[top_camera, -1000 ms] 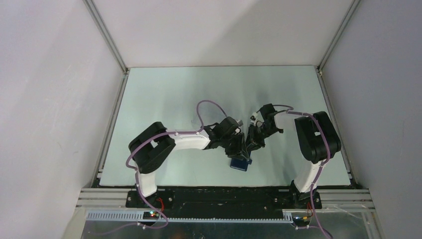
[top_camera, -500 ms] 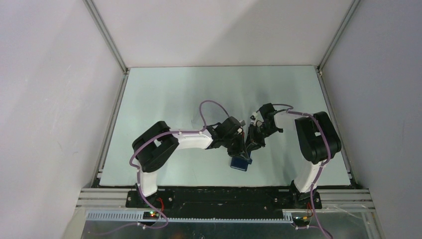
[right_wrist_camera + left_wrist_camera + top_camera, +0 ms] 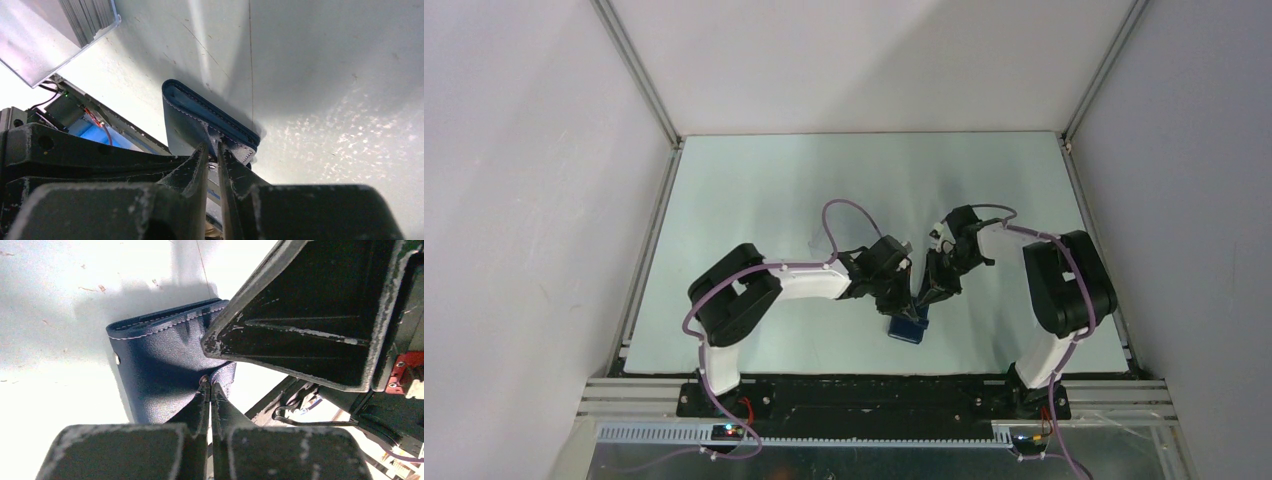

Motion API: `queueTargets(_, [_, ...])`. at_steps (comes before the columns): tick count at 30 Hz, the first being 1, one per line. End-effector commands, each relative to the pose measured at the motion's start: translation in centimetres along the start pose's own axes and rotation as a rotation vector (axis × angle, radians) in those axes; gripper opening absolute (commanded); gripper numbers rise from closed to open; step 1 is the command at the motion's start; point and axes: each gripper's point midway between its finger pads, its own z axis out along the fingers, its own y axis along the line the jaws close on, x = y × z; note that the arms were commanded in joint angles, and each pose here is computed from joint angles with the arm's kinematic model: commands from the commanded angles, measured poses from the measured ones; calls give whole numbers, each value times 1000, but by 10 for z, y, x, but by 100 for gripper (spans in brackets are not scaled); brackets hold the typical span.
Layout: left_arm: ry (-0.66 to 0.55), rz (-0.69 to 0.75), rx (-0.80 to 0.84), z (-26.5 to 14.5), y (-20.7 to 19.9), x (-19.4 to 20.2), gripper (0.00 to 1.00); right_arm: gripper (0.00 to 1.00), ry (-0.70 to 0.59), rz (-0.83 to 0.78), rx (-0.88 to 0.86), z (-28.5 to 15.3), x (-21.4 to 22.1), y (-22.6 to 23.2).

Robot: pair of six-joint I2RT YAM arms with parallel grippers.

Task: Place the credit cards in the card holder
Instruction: Close the card holder at the center of the board.

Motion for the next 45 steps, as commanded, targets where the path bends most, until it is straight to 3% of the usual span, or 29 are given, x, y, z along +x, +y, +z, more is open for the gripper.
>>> queueTargets(1, [-72,61,-12,-15,-8,-17,0,18,-54,-52,75,-7,-8,-8])
queueTargets(13, [-89,93,-28,-12,-8,-25,0,23,-80,-79,41,-18,-11,7])
queueTargets(26, [-79,100,-65,-3,2,-23,0,21,-95,-99,45,-36,3,18])
queueTargets(45, [-72,108,-151,7,26,-19,0,15,-26,-99,81,-5,20,6])
